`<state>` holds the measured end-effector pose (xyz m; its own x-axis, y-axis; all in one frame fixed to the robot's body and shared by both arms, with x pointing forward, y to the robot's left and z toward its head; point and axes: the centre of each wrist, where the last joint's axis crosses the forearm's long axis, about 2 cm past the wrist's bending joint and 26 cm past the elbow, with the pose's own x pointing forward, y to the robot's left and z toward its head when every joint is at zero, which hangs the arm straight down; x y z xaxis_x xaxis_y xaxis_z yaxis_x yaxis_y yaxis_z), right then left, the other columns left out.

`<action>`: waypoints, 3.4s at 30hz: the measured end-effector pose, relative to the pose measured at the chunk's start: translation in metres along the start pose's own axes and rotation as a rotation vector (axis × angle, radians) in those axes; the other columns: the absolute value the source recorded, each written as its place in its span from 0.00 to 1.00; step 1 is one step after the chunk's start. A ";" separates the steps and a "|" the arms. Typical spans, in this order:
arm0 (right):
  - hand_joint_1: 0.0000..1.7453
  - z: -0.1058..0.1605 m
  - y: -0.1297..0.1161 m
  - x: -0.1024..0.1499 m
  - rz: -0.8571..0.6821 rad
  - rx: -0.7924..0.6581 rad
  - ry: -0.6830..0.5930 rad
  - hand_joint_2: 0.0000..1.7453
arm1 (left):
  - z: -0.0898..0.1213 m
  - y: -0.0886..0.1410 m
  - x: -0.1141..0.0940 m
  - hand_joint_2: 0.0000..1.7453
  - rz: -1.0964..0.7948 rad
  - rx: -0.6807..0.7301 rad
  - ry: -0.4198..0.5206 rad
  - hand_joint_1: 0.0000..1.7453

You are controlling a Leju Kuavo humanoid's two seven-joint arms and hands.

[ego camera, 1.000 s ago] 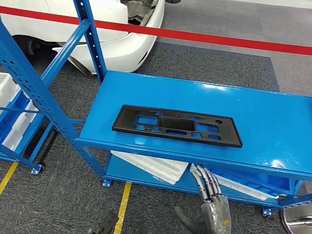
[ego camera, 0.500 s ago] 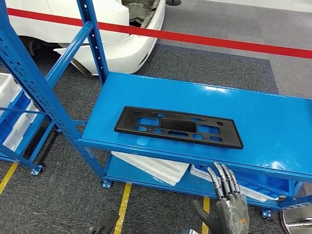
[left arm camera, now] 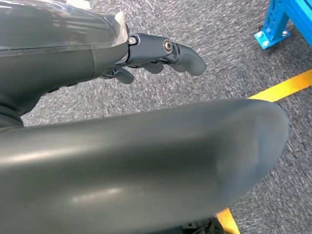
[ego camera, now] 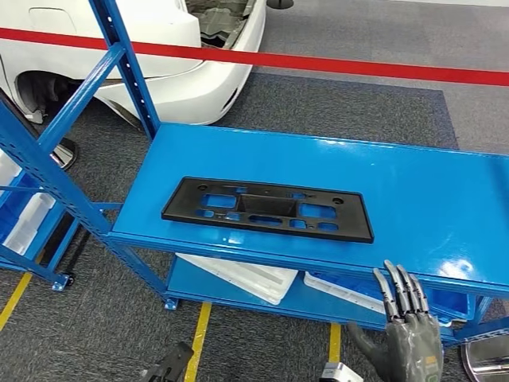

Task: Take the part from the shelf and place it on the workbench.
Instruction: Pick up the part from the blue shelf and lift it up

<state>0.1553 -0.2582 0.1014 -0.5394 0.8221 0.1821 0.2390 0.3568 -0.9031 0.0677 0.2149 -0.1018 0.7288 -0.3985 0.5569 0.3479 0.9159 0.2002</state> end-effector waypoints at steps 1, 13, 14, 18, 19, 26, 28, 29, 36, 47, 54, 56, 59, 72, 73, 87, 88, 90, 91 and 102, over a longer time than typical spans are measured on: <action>0.00 -0.001 -0.001 -0.002 0.007 0.003 -0.003 1.00 | 0.000 0.000 0.000 0.00 -0.002 -0.001 -0.001 0.00; 0.00 -0.020 -0.011 -0.033 0.114 0.045 -0.063 0.00 | -0.002 0.002 0.005 0.00 -0.028 -0.011 -0.003 0.00; 0.00 -0.024 -0.012 -0.036 0.120 0.053 -0.066 0.00 | -0.003 0.002 0.005 0.00 -0.030 -0.013 -0.003 0.00; 0.00 -0.036 -0.015 -0.050 0.128 0.086 -0.071 0.75 | -0.004 0.002 0.007 0.00 -0.037 -0.016 -0.004 0.00; 0.00 -0.039 -0.015 -0.053 0.129 0.090 -0.071 1.00 | -0.004 0.002 0.008 0.00 -0.039 -0.017 -0.004 0.00; 0.00 -0.061 -0.018 -0.073 0.138 0.114 -0.077 1.00 | -0.005 0.003 0.009 0.00 -0.058 -0.031 -0.005 0.00; 0.00 -0.067 -0.018 -0.078 0.144 0.133 -0.086 1.00 | -0.005 0.003 0.010 0.00 -0.061 -0.035 -0.006 0.00; 0.00 -0.070 -0.017 -0.080 0.148 0.148 -0.093 1.00 | -0.005 0.003 0.010 0.00 -0.063 -0.036 -0.006 0.00; 0.00 -0.105 -0.018 -0.099 0.137 0.311 -0.179 1.00 | -0.007 0.004 0.014 0.00 -0.079 -0.045 -0.009 0.00; 0.00 -0.161 -0.016 -0.095 0.110 0.417 -0.311 1.00 | -0.009 0.005 0.019 0.00 -0.110 -0.060 -0.009 0.00; 0.00 -0.176 -0.011 -0.091 0.131 0.429 -0.341 1.00 | -0.010 0.005 0.020 0.00 -0.120 -0.064 -0.010 0.00; 0.00 -0.177 -0.008 -0.091 0.131 0.432 -0.337 1.00 | -0.010 0.006 0.021 0.00 -0.122 -0.064 -0.010 0.00; 0.00 -0.177 -0.004 -0.091 0.134 0.434 -0.334 1.00 | -0.010 0.006 0.021 0.00 -0.123 -0.063 -0.010 0.00; 0.00 -0.170 0.014 -0.093 0.142 0.460 -0.304 1.00 | -0.010 0.006 0.021 0.00 -0.127 -0.061 -0.013 0.00; 0.00 -0.169 0.015 -0.093 0.142 0.462 -0.302 1.00 | -0.010 0.006 0.021 0.00 -0.127 -0.061 -0.013 0.00; 0.00 -0.159 0.025 -0.114 0.220 0.440 -0.227 1.00 | -0.010 0.005 0.021 0.00 -0.119 -0.058 -0.003 0.00; 0.00 -0.158 0.025 -0.116 0.222 0.441 -0.221 1.00 | -0.010 0.005 0.021 0.00 -0.118 -0.058 -0.002 0.00; 0.00 -0.158 0.026 -0.118 0.225 0.442 -0.210 1.00 | -0.010 0.005 0.021 0.00 -0.116 -0.057 -0.001 0.00; 0.00 -0.157 0.027 -0.119 0.227 0.442 -0.206 1.00 | -0.010 0.005 0.021 0.00 -0.116 -0.057 -0.001 0.00; 0.00 -0.161 0.029 -0.132 0.236 0.452 -0.177 1.00 | -0.011 0.007 0.024 0.00 -0.119 -0.057 -0.012 0.00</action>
<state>0.3634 -0.2853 0.1136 -0.6500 0.7558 -0.0796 0.0204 -0.0873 -0.9960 0.0942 0.2108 -0.0963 0.6733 -0.5031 0.5418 0.4647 0.8579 0.2191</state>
